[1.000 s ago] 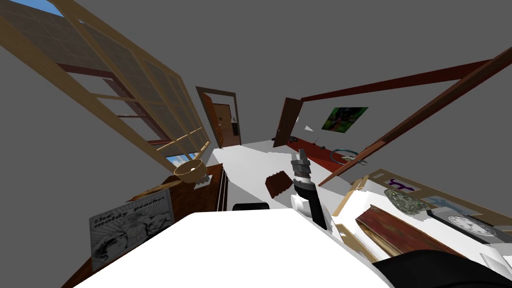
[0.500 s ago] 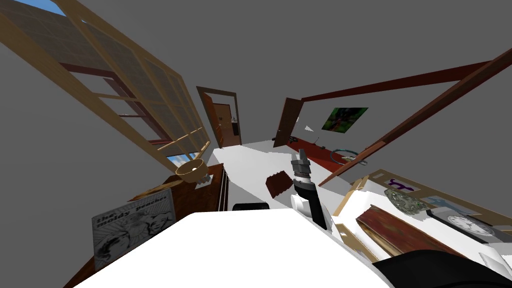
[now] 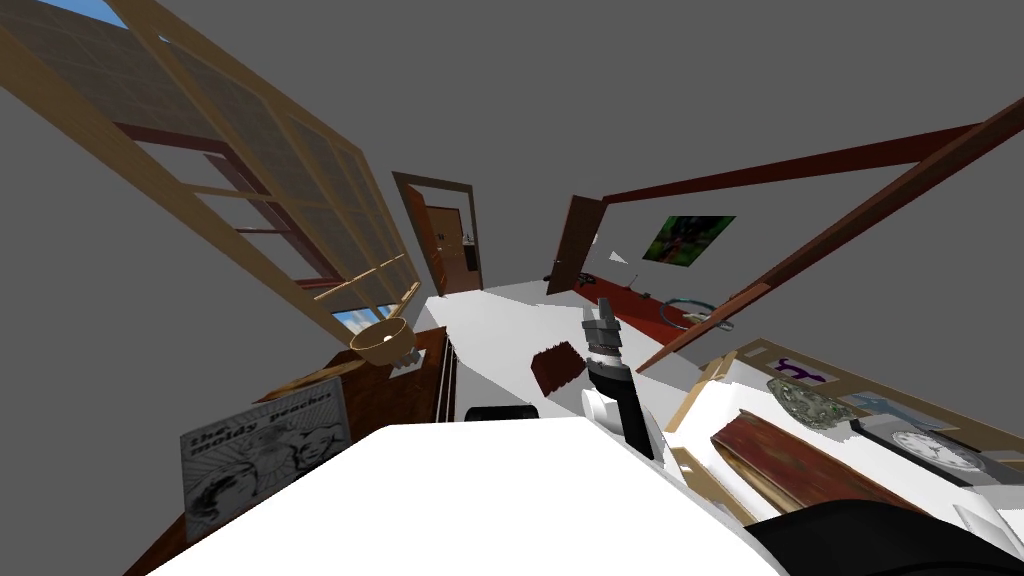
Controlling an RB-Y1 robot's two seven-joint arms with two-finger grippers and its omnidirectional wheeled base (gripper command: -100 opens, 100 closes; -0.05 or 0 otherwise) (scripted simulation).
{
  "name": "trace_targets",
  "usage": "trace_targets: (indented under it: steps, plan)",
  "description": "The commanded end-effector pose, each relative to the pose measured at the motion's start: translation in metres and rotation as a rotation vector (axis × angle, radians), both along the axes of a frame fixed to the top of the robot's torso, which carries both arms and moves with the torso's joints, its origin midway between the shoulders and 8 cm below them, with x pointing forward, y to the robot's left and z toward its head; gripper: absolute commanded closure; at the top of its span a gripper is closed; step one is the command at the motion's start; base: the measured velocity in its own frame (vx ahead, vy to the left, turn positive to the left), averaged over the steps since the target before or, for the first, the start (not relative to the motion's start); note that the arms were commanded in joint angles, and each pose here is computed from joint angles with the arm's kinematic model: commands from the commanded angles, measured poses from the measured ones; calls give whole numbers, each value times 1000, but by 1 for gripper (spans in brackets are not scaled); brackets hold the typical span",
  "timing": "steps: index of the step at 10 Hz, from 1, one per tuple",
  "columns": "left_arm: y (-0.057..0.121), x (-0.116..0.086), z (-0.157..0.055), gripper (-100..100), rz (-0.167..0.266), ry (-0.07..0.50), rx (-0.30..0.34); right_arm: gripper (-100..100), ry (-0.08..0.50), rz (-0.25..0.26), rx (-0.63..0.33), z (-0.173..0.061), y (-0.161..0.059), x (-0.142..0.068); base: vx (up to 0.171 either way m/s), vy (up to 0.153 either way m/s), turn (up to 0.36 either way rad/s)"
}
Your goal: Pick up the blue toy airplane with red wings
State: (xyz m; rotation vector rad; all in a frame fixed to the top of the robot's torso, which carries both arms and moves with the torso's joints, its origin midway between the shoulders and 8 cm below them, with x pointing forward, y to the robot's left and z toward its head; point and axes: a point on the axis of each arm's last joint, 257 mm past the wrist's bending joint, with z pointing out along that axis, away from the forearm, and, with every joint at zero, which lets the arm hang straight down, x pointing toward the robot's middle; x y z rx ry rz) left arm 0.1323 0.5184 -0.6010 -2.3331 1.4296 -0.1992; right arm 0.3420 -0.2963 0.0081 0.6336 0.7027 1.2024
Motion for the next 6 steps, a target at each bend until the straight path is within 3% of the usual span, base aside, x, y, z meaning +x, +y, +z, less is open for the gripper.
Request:
trace_targets:
  steps: [1,5,6]
  plan:
    - [8,-1,6,100,-1,1,0,0,0,0,0,0,0,0,3,-68,9]
    - [16,-3,12,100,-3,3,0,0,0,0,0,0,0,0,-1,-50,5]
    - [16,-4,13,0,-3,4,-1,0,0,0,0,0,0,0,0,0,0]
